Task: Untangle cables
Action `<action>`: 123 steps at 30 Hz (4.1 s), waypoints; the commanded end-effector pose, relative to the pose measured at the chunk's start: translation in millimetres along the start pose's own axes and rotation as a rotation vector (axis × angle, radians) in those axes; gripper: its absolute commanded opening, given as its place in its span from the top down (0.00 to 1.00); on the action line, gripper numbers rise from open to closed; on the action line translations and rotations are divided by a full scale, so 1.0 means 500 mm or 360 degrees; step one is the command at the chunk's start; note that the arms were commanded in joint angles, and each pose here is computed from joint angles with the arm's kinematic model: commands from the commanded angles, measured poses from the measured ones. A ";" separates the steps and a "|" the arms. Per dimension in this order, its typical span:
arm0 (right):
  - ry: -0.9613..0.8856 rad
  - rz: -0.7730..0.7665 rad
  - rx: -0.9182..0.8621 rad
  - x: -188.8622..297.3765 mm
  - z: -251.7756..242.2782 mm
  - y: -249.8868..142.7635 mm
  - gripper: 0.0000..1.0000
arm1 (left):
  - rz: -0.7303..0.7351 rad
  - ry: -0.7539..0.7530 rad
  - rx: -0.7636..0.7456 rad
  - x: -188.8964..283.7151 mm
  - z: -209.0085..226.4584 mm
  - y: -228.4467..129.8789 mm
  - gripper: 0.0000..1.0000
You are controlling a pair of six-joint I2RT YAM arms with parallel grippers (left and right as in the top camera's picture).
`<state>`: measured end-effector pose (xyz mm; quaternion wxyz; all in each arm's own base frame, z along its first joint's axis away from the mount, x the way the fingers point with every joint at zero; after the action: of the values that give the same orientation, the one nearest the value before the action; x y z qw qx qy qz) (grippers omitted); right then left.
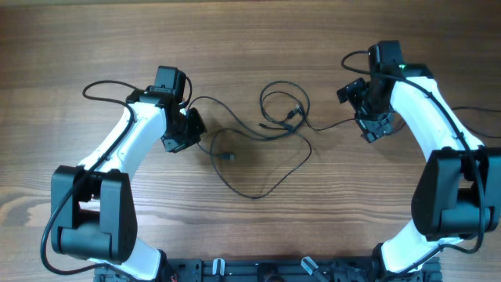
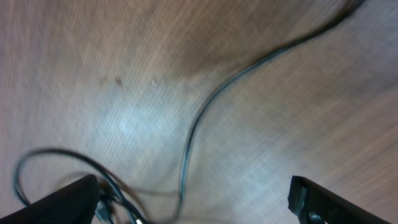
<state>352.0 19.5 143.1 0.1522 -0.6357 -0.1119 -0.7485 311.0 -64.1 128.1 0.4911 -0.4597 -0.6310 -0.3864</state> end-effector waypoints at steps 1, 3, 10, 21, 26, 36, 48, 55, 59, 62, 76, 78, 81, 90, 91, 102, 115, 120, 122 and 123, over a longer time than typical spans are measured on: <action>-0.0051 -0.0026 -0.0116 -0.048 -0.019 -0.002 0.04 | 0.0021 -0.0005 -0.0005 -0.006 0.002 -0.001 0.96; -0.0017 -0.0011 -0.0110 -0.066 -0.022 -0.006 0.06 | 0.0022 -0.0005 -0.0004 -0.006 0.002 -0.001 0.96; 0.0077 -0.0017 -0.0051 -0.117 -0.030 -0.036 0.24 | 0.0022 -0.0005 -0.0004 -0.006 0.002 -0.001 0.96; 0.0067 0.0088 0.0187 -0.122 -0.043 -0.054 0.96 | 0.0022 -0.0004 -0.0004 -0.006 0.002 -0.001 0.96; 0.0169 0.0078 0.0703 -0.044 -0.020 -0.042 0.96 | 0.0023 -0.0004 -0.0004 -0.006 0.002 -0.001 0.96; 0.0626 -0.0624 0.0444 0.342 -0.052 0.172 0.96 | 0.0059 0.0013 0.0003 -0.006 0.005 -0.008 0.96; 0.0037 -0.0660 -0.0224 0.306 -0.282 0.336 0.13 | 0.0058 0.0012 0.0004 -0.006 0.005 -0.008 0.96; 0.0503 -0.0125 0.0289 0.260 -0.221 0.294 0.00 | 0.0068 -0.0037 0.0000 -0.006 0.000 -0.008 0.96; 0.0745 0.0119 0.0774 0.257 -0.161 0.215 0.00 | 0.0105 -0.0705 -0.0350 0.009 -0.085 -0.006 0.96; 0.0717 0.0223 0.0960 0.246 -0.122 0.153 0.00 | 0.0082 -0.0955 -0.0565 0.019 -0.132 -0.013 0.96; 0.0153 0.0755 0.1294 0.056 -0.111 -0.196 0.00 | -0.0010 -0.0405 -0.0563 -0.010 -0.096 -0.014 0.96; 0.0143 0.0757 0.1285 0.025 -0.117 -0.228 0.01 | -0.0009 -0.0404 -0.0563 -0.010 -0.096 -0.014 0.96; 0.0215 0.0716 0.1270 -0.010 -0.109 -0.263 0.17 | -0.0009 -0.0404 -0.0563 -0.010 -0.096 -0.014 0.96; 0.0103 0.0336 0.0959 -0.046 -0.103 -0.249 0.96 | -0.0065 -0.0395 -0.0390 0.004 -0.044 0.021 0.96; 0.0088 0.0285 0.0967 -0.047 -0.103 -0.242 0.96 | -0.0093 -0.0392 -0.0319 0.013 -0.019 0.034 0.96; -0.0403 -0.0579 0.0635 0.179 -0.138 0.064 0.96 | -0.0252 -0.0345 0.0614 0.089 0.246 0.092 0.96; 0.0582 -0.0161 0.0889 0.308 -0.112 0.163 0.96 | -0.0201 -0.0618 0.0780 0.111 0.291 0.080 0.96; 0.0405 -0.0309 0.1080 0.298 -0.078 0.131 0.96 | -0.0175 -0.0636 0.0312 0.090 0.184 0.082 0.95; 0.0310 -0.0384 0.1007 0.297 -0.080 0.136 0.96 | -0.0158 -0.0609 0.0195 0.082 0.154 0.077 0.78; 0.0252 -0.0441 0.0957 0.297 -0.084 0.145 0.96 | -0.0144 -0.0576 0.0153 0.076 0.138 0.074 0.67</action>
<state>319.6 -64.2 274.1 0.2985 -0.4469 -0.3698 -0.7579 322.8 41.5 143.9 0.4056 -0.4333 -0.7699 -0.2345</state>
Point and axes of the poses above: each gripper's point midway between its finger pads, its own x axis back along the fingers, its own z axis along the line the jaws close on, y = z × x, the point moved 9 cm from there along x, back along the fingers, and after that the axes turned 9 degrees about -x, right-handed, at the moved point
